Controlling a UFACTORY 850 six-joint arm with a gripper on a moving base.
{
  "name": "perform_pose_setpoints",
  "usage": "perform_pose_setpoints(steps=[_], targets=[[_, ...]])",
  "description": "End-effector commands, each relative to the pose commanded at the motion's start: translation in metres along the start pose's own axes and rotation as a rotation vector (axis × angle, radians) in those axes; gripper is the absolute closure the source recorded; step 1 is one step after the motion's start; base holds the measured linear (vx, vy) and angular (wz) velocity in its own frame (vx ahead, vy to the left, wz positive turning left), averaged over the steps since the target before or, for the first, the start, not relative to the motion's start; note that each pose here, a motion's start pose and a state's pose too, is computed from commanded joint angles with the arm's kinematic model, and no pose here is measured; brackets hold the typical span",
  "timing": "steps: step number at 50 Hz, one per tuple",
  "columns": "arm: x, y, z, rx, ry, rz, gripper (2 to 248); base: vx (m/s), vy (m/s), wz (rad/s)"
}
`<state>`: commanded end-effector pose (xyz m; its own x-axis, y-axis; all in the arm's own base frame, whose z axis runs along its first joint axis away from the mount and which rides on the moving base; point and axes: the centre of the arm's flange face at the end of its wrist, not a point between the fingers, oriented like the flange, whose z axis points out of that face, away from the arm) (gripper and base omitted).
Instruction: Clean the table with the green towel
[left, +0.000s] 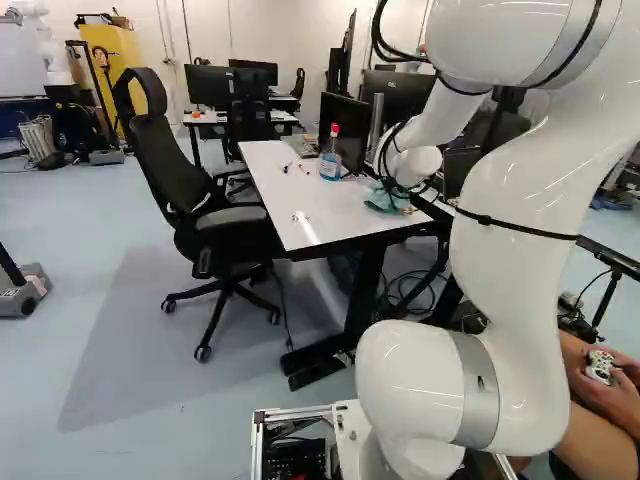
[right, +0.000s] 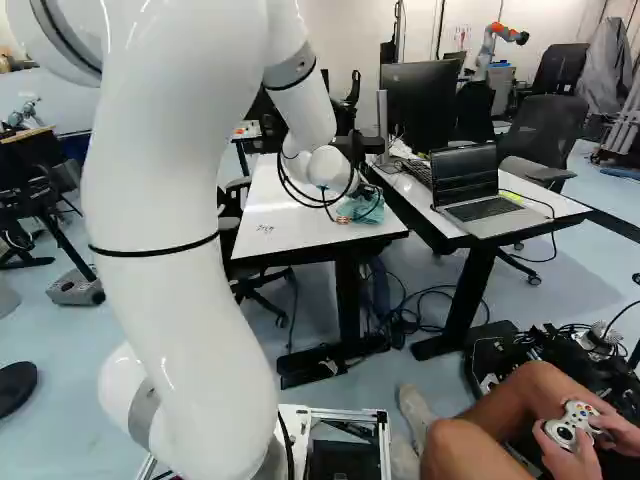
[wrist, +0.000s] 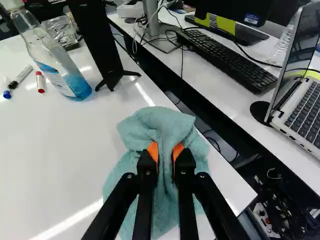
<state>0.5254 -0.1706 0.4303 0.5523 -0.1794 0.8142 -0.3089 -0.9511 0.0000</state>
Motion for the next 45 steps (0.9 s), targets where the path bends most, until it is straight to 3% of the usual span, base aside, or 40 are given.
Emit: perform_pose_setpoints(steps=[45], targets=[[0.027, -0.04, -0.039, 0.06, -0.021, -0.044, 199, 0.0, 0.0, 0.0]])
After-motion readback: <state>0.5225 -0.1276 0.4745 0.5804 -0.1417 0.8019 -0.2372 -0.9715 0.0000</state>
